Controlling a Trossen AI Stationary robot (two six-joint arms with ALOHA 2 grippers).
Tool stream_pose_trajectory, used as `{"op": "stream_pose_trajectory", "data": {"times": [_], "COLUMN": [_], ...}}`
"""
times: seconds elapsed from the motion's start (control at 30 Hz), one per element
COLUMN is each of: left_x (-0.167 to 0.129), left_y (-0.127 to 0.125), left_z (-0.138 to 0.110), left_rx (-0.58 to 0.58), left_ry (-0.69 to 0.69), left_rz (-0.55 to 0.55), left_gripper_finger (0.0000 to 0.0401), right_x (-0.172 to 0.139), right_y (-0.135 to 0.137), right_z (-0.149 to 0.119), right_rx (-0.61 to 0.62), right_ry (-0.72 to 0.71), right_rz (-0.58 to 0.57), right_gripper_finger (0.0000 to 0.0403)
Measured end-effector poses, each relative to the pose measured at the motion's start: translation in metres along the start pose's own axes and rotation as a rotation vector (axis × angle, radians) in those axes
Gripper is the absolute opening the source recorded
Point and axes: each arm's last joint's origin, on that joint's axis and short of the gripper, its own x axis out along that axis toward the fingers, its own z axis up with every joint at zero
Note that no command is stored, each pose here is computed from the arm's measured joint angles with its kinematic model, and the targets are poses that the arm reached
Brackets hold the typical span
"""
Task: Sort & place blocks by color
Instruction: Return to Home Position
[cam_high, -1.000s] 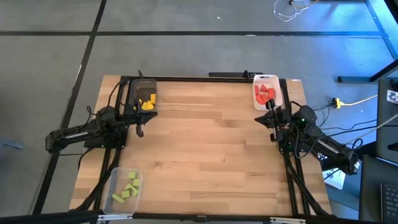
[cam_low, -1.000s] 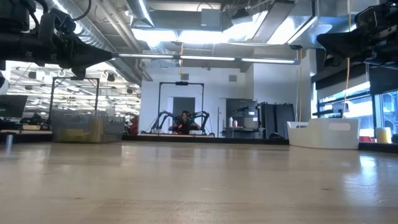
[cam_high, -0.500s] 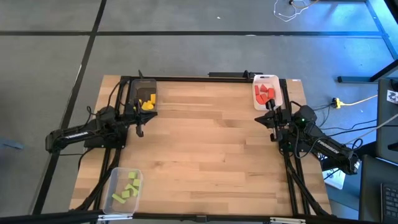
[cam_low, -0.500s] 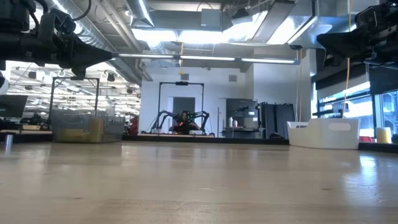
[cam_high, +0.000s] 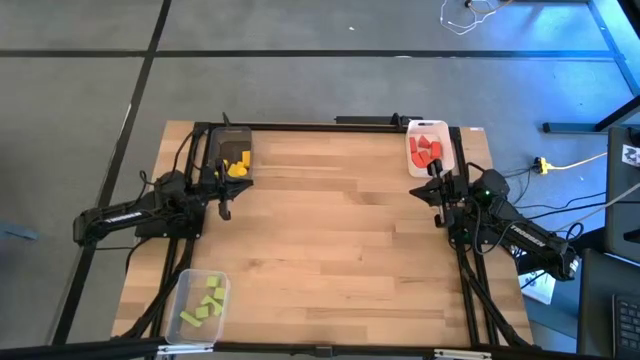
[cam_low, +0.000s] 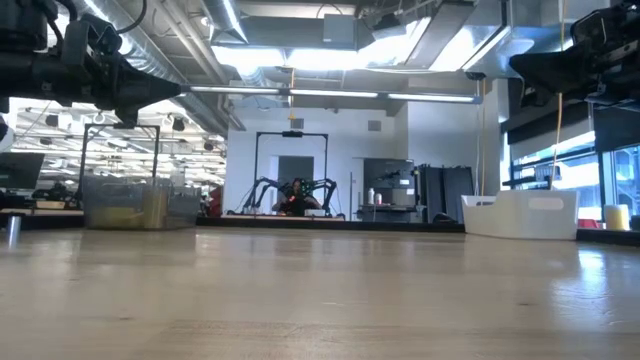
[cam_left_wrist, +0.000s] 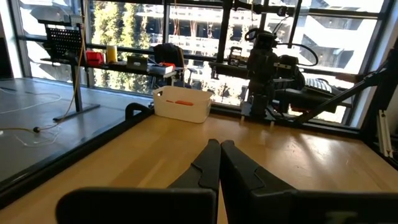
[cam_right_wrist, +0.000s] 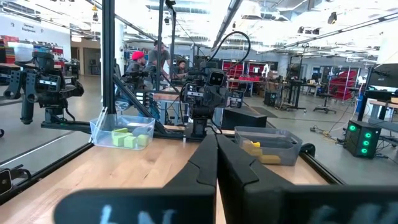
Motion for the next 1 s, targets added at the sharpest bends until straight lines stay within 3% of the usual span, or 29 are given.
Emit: {"op": "stream_pose_trajectory", "data": {"times": [1.0], "left_x": [0.0000], "left_y": [0.0000], "left_z": [0.0000], "left_rx": [0.000], "left_ry": [0.000], "left_rz": [0.000], "left_gripper_finger": [0.0000], "right_x": [0.0000], "right_y": [0.0000], "right_z": [0.0001], "right_rx": [0.000], "right_ry": [0.000], "right_rz": [0.000], "right_gripper_finger": [0.0012]}}
